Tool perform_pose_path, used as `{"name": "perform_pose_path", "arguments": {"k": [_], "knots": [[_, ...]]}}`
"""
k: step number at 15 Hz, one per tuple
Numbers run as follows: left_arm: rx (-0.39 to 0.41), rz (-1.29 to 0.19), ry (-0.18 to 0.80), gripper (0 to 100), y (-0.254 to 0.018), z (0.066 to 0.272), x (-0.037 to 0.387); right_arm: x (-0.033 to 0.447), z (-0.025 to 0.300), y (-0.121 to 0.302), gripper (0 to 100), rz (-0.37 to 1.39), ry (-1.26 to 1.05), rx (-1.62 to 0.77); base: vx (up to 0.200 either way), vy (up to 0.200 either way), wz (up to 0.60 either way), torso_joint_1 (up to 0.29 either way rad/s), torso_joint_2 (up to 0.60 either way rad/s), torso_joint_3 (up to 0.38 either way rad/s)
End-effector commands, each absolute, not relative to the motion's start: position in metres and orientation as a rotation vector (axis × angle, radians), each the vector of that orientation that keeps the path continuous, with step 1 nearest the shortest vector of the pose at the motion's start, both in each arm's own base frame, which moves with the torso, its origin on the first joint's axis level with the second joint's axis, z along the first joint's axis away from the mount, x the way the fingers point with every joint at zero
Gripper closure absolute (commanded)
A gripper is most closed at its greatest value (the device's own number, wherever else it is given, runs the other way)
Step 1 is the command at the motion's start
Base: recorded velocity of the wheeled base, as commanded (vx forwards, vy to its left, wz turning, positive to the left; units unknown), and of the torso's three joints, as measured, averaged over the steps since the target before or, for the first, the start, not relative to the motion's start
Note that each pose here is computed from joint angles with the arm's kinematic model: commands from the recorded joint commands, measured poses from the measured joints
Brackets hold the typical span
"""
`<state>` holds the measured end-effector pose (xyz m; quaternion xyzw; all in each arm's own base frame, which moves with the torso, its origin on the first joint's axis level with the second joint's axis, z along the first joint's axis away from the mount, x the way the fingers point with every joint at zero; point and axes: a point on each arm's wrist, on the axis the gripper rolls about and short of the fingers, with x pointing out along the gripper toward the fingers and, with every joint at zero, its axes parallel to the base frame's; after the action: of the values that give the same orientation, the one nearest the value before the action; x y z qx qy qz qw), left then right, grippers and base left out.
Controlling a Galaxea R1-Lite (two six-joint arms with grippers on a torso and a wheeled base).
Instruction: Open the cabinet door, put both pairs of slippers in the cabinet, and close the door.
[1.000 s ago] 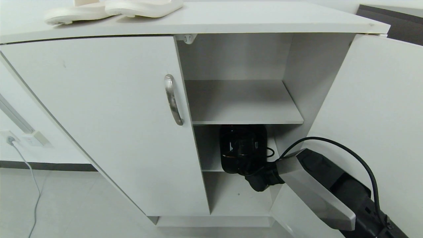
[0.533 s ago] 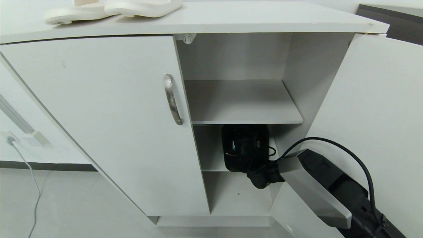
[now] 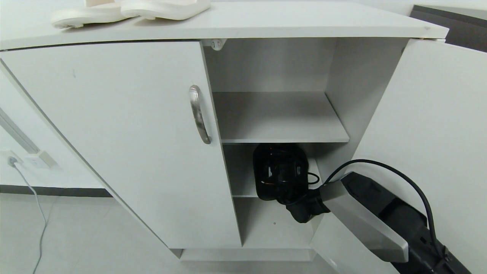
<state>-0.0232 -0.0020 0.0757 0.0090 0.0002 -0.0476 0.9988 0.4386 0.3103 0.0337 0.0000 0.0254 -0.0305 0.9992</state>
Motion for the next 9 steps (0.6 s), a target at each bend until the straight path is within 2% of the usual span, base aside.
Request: {"name": "perform_pose_path", "arguments": {"k": [1, 5, 9], "knots": [[0.018, -0.097, 0.002, 100, -0.002, 0.076, -0.023, 0.425, 0.053, 0.307, 0, -0.051, 0.031, 0.015, 0.000, 0.000, 0.00, 0.000, 0.00, 0.000], [0.020, -0.095, 0.002, 100, -0.002, 0.076, -0.023, 0.393, 0.067, 0.296, 0, -0.030, 0.024, 0.021, 0.000, 0.000, 0.00, 0.000, 0.00, 0.000], [0.020, -0.097, 0.002, 100, -0.002, 0.076, -0.023, 0.317, 0.080, 0.280, 0, 0.053, 0.046, 0.001, 0.000, 0.000, 0.00, 0.000, 0.00, 0.000]]}}
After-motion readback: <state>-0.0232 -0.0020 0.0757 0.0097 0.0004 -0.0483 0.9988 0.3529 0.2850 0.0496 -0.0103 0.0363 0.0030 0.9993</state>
